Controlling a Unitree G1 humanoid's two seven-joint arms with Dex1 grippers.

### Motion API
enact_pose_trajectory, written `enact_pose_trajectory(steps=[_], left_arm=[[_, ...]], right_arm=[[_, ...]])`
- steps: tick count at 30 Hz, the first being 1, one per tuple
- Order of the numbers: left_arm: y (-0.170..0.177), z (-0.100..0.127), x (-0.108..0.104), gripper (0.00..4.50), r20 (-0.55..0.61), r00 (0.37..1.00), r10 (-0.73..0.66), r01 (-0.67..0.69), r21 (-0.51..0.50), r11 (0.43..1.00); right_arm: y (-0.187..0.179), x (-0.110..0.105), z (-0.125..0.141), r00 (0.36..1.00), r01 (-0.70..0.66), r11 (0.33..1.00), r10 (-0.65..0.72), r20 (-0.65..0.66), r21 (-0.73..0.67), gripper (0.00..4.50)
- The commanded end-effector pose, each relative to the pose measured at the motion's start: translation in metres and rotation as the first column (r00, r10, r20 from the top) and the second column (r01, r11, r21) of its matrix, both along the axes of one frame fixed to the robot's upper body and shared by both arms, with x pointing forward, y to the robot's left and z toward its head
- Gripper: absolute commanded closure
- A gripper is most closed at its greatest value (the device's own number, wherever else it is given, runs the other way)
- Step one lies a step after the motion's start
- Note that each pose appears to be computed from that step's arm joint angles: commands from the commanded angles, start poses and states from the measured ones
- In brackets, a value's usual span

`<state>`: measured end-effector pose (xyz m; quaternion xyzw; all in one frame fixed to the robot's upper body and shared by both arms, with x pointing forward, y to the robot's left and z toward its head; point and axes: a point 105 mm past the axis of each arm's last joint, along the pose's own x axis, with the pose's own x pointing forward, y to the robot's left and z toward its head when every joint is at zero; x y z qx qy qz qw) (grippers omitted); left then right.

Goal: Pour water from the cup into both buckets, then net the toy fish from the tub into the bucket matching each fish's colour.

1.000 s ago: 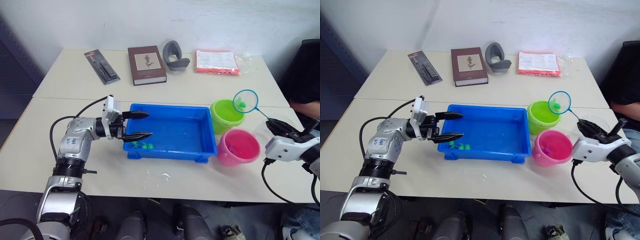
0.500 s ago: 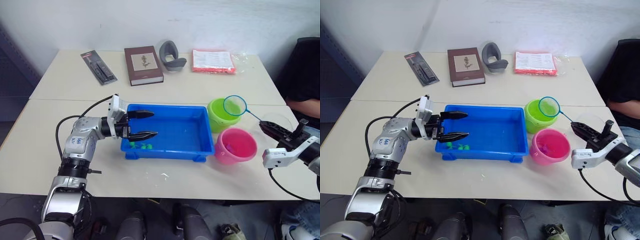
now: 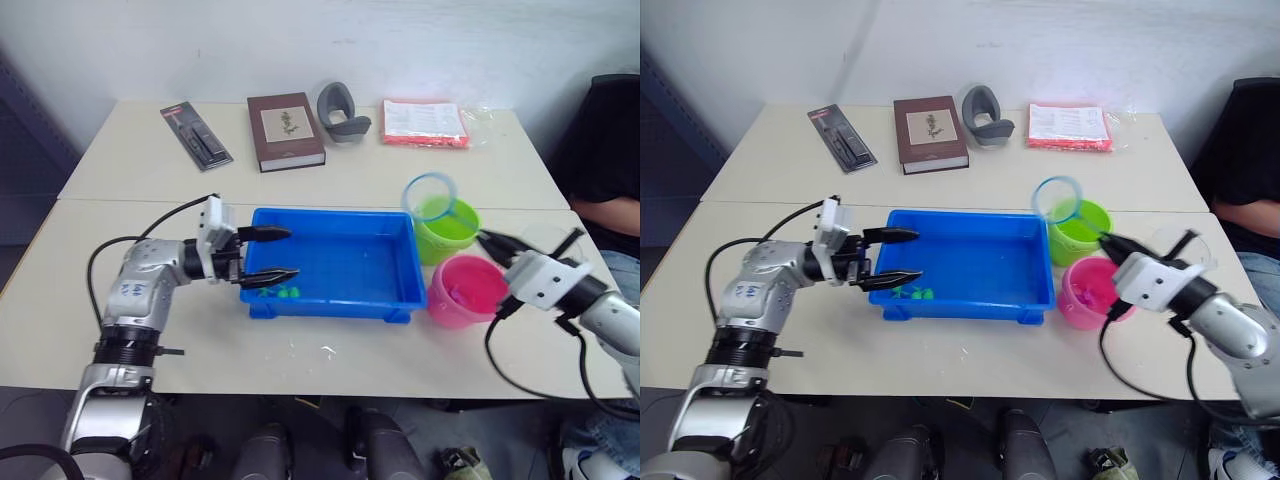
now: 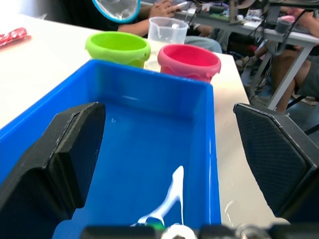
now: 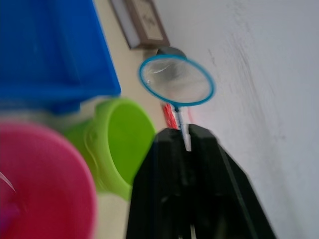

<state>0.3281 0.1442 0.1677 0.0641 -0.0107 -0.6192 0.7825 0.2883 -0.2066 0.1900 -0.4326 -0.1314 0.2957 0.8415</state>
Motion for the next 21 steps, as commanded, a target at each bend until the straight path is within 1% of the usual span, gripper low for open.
enact_pose_trajectory(steps=[1, 3, 5, 9, 13, 16, 18, 21], left_arm=[[0.029, 0.006, -0.005, 0.06, 0.04, 0.999, 0.022, -0.024, 0.044, 0.999], [0.042, 0.004, -0.006, 0.06, 0.036, 0.999, 0.038, -0.041, 0.075, 0.996], [0.052, 0.004, -0.007, 0.06, 0.037, 0.998, 0.052, -0.055, 0.098, 0.994], [0.06, 0.003, -0.011, 0.06, 0.04, 0.999, 0.031, -0.037, 0.165, 0.986], [0.061, 0.0, -0.015, 0.06, 0.033, 0.999, -0.008, 0.001, 0.214, 0.977], [0.061, -0.001, -0.016, 0.06, 0.031, 0.999, -0.023, 0.015, 0.238, 0.971], [0.06, -0.002, -0.017, 0.06, 0.032, 0.999, -0.026, 0.017, 0.242, 0.97], [0.059, -0.003, -0.016, 0.06, 0.032, 0.999, -0.023, 0.014, 0.243, 0.97]], right_arm=[[0.041, -0.008, -0.001, 0.961, -0.164, 0.985, 0.171, -0.217, 0.049, 4.5], [0.058, -0.008, -0.012, 0.919, -0.218, 0.976, 0.212, -0.332, 0.021, 4.5], [0.067, -0.003, -0.019, 0.902, -0.25, 0.967, 0.215, -0.374, -0.047, 4.5], [0.08, 0.017, -0.036, 0.876, -0.316, 0.926, 0.202, -0.438, -0.205, 4.5], [0.089, 0.033, -0.039, 0.866, -0.347, 0.894, 0.191, -0.462, -0.282, 4.5], [0.096, 0.036, -0.044, 0.84, -0.398, 0.86, 0.202, -0.503, -0.32, 4.5], [0.101, 0.034, -0.046, 0.818, -0.437, 0.841, 0.224, -0.53, -0.318, 4.5], [0.115, 0.029, -0.047, 0.778, -0.495, 0.83, 0.294, -0.555, -0.255, 4.5]])
